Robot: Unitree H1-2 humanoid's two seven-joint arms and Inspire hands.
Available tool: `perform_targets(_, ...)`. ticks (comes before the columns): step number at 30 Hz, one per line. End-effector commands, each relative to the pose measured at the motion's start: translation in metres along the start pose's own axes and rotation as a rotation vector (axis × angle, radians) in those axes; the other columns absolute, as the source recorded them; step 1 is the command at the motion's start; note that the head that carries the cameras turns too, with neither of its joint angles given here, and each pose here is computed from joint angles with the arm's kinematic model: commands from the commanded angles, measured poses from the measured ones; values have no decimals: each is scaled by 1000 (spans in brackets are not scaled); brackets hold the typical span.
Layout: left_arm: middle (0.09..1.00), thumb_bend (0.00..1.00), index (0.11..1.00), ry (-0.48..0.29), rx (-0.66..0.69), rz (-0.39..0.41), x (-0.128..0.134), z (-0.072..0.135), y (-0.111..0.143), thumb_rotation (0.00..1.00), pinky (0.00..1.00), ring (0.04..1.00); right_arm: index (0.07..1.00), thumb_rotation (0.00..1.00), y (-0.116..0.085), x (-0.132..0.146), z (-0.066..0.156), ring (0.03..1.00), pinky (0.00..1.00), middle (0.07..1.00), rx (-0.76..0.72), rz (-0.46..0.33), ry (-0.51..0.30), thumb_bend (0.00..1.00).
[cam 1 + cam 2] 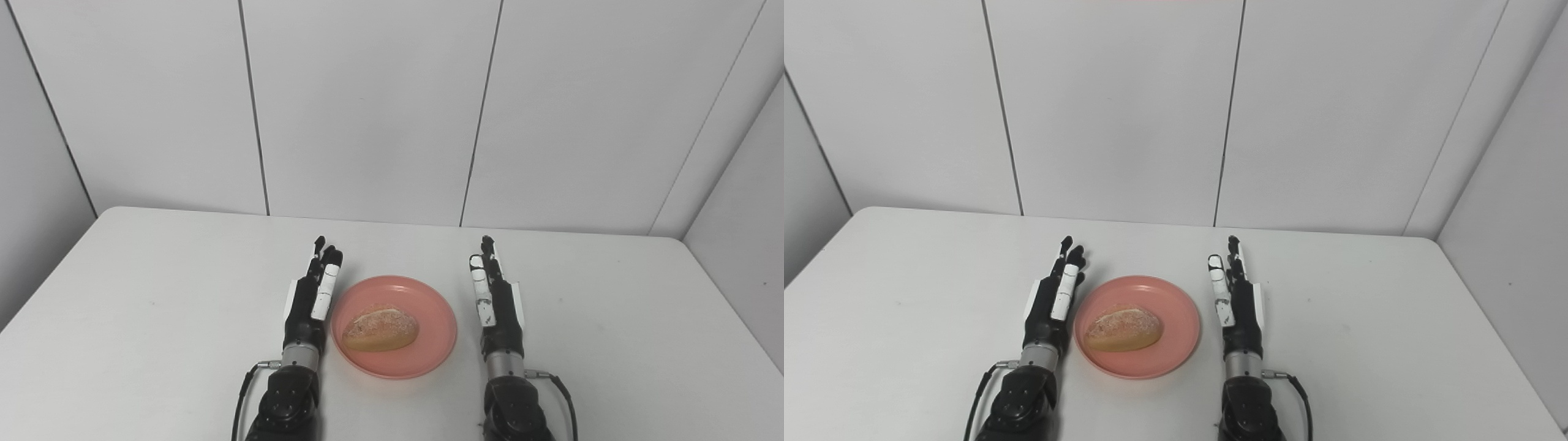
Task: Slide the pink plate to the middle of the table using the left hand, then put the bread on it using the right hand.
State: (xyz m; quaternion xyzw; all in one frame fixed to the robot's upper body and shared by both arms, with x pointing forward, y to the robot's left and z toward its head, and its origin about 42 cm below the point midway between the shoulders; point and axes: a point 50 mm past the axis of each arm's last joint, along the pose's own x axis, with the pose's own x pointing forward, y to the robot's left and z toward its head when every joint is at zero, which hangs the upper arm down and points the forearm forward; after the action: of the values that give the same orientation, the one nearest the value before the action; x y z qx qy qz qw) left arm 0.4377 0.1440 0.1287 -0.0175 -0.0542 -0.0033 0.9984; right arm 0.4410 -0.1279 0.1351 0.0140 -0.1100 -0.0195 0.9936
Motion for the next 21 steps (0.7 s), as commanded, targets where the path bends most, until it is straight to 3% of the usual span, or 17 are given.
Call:
perform_targets(1, 969, 816, 980, 60, 34, 27, -25, -30, 0, 928, 997, 979, 962, 1000, -9, -22, -26, 1000, 1000, 976, 0, 1, 52, 870)
perform_targets(6, 964, 782, 977, 29, 73, 39, -27, -30, -2, 923, 959, 977, 959, 1000, -9, -23, -27, 1000, 1000, 976, 11, 6, 69, 876)
perform_targets(14, 972, 750, 984, 10, 82, 42, -30, -30, -5, 959, 1000, 993, 969, 1000, -8, -25, -30, 1000, 1000, 985, 30, 22, 112, 868)
perform_targets(21, 976, 801, 976, 21, 79, 35, -29, -29, -4, 969, 1000, 1000, 961, 1000, -8, -24, -29, 1000, 1000, 987, 38, 9, 125, 861)
